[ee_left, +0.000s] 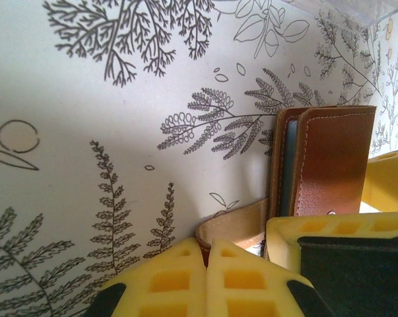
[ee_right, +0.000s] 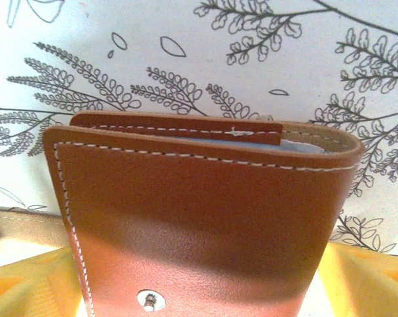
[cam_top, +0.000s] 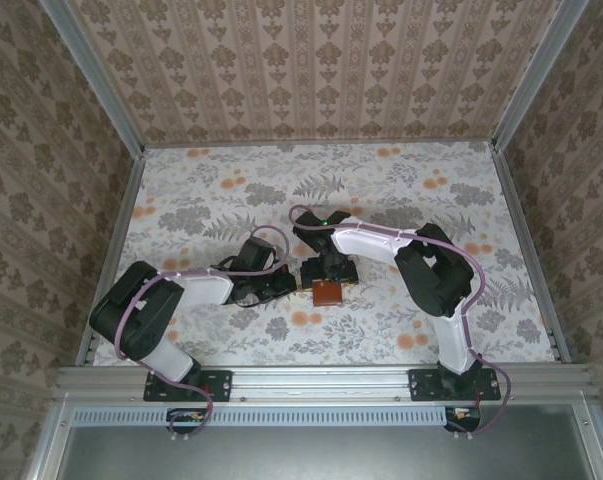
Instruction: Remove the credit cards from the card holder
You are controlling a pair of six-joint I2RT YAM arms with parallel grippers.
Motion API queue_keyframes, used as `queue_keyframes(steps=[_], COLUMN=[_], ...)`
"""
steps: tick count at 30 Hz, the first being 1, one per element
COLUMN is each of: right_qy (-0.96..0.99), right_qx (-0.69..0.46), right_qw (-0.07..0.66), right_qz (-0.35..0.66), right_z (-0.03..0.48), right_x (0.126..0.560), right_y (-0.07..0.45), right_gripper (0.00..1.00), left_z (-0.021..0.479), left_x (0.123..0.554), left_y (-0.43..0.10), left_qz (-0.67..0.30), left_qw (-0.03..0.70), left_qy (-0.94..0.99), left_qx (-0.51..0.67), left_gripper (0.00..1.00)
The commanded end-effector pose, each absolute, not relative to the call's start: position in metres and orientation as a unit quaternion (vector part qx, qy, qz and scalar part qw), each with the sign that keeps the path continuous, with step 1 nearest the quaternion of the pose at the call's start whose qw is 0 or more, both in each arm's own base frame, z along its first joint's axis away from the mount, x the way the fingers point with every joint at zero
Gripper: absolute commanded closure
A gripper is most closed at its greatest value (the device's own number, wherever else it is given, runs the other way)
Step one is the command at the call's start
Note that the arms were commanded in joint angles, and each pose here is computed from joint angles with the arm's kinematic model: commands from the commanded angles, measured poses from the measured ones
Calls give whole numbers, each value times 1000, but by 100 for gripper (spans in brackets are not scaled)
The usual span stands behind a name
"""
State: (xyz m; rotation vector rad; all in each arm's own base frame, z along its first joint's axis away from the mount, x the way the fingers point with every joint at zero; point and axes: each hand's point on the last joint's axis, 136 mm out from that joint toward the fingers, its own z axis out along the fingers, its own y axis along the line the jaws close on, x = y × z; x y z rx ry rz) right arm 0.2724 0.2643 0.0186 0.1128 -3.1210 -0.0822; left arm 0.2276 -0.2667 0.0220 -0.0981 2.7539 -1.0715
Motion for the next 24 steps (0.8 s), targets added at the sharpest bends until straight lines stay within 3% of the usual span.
queue_keyframes(steps=[1,16,24], right_qy=[-1000,-999,-999], right_qx=[31,28,22], right_qw=[1,-20,-24], right_qz=[-6,-10,-16], right_z=[31,60,77], right_x=[271,270,268], right_y=[256,242,219], right_gripper=[10,12,26], left_z=[-3,-3,0], left_x=[209,208,209], left_y=[-256,-254,-251], left_qz=[-329,-320,-307], left_qw=[54,52,52], left_qy=[942,945,949], left_qx=[-43,-46,-43], left_gripper=[98,98,98])
